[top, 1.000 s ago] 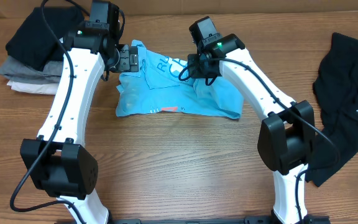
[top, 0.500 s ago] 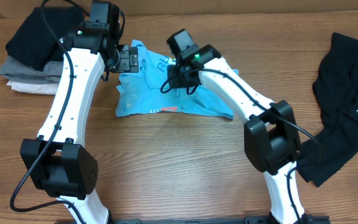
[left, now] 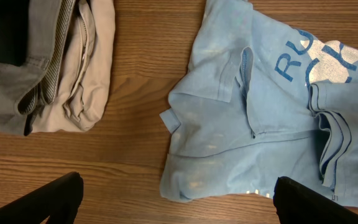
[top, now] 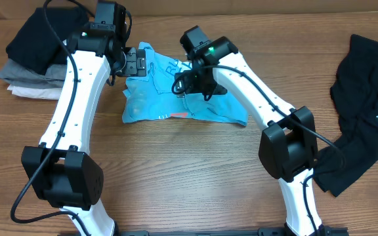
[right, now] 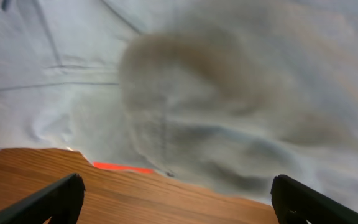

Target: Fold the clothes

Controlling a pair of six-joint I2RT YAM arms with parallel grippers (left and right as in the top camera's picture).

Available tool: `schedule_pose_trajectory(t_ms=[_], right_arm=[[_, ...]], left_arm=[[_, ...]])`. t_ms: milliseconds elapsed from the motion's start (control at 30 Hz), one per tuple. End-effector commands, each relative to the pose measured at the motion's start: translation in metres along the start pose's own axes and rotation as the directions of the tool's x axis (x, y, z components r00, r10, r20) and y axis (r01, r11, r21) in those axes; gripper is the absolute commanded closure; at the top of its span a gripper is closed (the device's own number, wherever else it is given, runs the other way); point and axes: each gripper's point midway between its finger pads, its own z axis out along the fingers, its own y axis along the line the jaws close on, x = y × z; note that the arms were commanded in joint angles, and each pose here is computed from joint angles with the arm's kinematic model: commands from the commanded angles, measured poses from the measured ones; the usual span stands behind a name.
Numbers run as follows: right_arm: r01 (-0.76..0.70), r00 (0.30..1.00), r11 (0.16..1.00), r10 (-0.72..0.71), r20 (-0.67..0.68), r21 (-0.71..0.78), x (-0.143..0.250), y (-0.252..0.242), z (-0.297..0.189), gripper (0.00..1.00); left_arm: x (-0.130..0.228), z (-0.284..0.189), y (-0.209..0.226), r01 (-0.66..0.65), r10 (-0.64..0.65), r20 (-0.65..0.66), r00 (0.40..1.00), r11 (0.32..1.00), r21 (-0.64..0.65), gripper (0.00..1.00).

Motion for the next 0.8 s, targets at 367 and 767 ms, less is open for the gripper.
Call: schedule_pose_trajectory(t_ms=[367, 767], right_arm=[[-0.046, 0.998, 0.998, 0.047, -0.035, 0.035, 0.02, -0.015, 0.03, 0.18], [-0.051, 0.999, 0.998, 0.052, -0.014, 0.023, 0.016, -0.012, 0.029, 0.69]], left_arm=[[-0.007, -0.008, 0.004, -0.009, 0.009, 0.027, 1.0, 1.0, 0.007, 0.0], [-0.007, -0.008, 0.005, -0.03, 0.03, 0.028, 0.999, 1.0, 0.003, 0.0]])
